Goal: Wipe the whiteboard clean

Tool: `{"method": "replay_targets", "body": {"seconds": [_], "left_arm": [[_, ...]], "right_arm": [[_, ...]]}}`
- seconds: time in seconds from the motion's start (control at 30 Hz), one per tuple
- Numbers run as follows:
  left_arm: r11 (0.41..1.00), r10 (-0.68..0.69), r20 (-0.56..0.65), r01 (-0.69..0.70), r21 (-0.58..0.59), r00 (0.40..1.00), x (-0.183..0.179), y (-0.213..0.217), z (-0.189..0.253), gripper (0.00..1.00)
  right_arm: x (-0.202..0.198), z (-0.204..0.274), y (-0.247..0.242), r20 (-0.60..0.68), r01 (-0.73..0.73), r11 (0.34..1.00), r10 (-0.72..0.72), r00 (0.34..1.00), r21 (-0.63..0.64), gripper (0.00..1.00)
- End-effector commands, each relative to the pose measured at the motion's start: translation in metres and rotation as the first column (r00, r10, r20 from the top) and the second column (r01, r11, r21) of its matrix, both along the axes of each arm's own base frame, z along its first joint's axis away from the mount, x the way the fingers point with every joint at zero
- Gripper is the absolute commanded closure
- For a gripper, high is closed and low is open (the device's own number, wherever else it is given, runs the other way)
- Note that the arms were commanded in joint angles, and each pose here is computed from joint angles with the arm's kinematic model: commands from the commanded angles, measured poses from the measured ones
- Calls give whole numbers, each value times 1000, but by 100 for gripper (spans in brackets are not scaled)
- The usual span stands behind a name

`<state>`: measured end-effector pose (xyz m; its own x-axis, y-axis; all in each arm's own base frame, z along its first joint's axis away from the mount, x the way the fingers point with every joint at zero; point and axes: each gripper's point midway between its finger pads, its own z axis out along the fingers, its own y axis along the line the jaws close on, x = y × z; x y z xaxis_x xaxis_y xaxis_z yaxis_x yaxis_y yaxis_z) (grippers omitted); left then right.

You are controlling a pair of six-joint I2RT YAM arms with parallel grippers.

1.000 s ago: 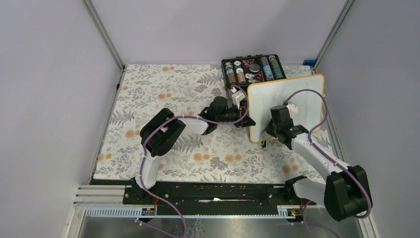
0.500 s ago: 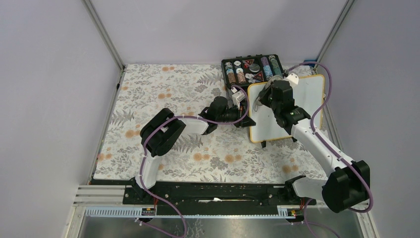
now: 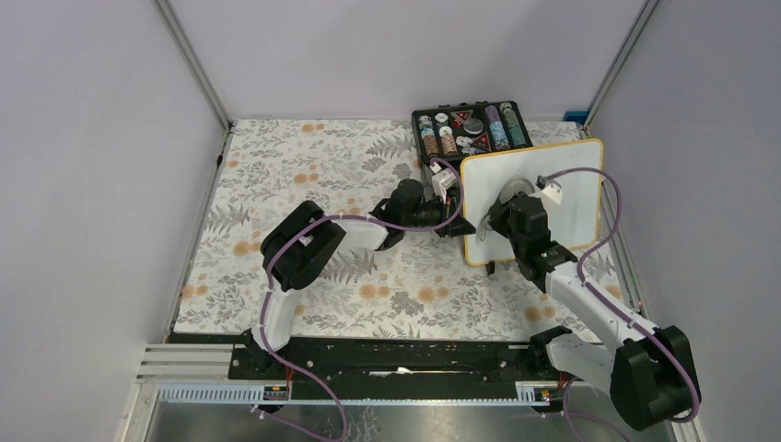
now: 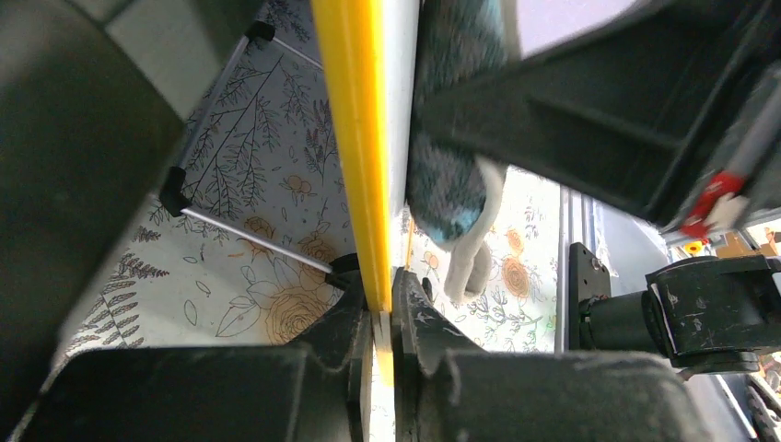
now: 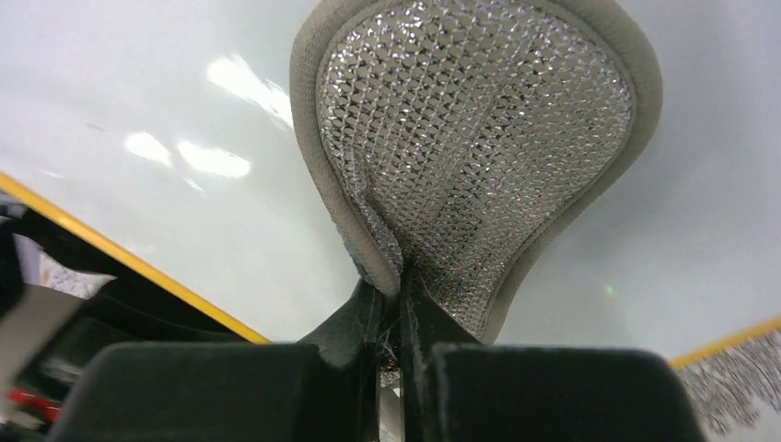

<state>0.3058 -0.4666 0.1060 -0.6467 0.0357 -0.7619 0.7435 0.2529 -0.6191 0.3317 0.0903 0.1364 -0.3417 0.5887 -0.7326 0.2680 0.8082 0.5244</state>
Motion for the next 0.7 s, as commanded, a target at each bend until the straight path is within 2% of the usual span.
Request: {"method": "replay_targets", "body": {"seconds": [0.0,0.13,0.3,0.47,0.67], "left_arm": [[950,224,-228,-160,269,948,19,43,-95,100],[950,224,-230,-159,270,947,19,43,-95,100],[950,223,-228,-159,271,948,18,43,-95,100],[950,222,-229,-157,271,948,18,42,-95,100],[949,223,-230,-158,272,947,18,43,-96,100]], "right_arm": [[-52,-82,-31,-232,69,995,-85,969,-79,100],[-72,-100,-41,-285,84,992,-109,952,-100,100],[-64,-89,-41,-273,78,991,-106,956,-111,100],[-26,-49,-19,-212,-11,995,-12,977,-104,100],[34,29,0,-70,-45,992,37,997,-116,100]]}}
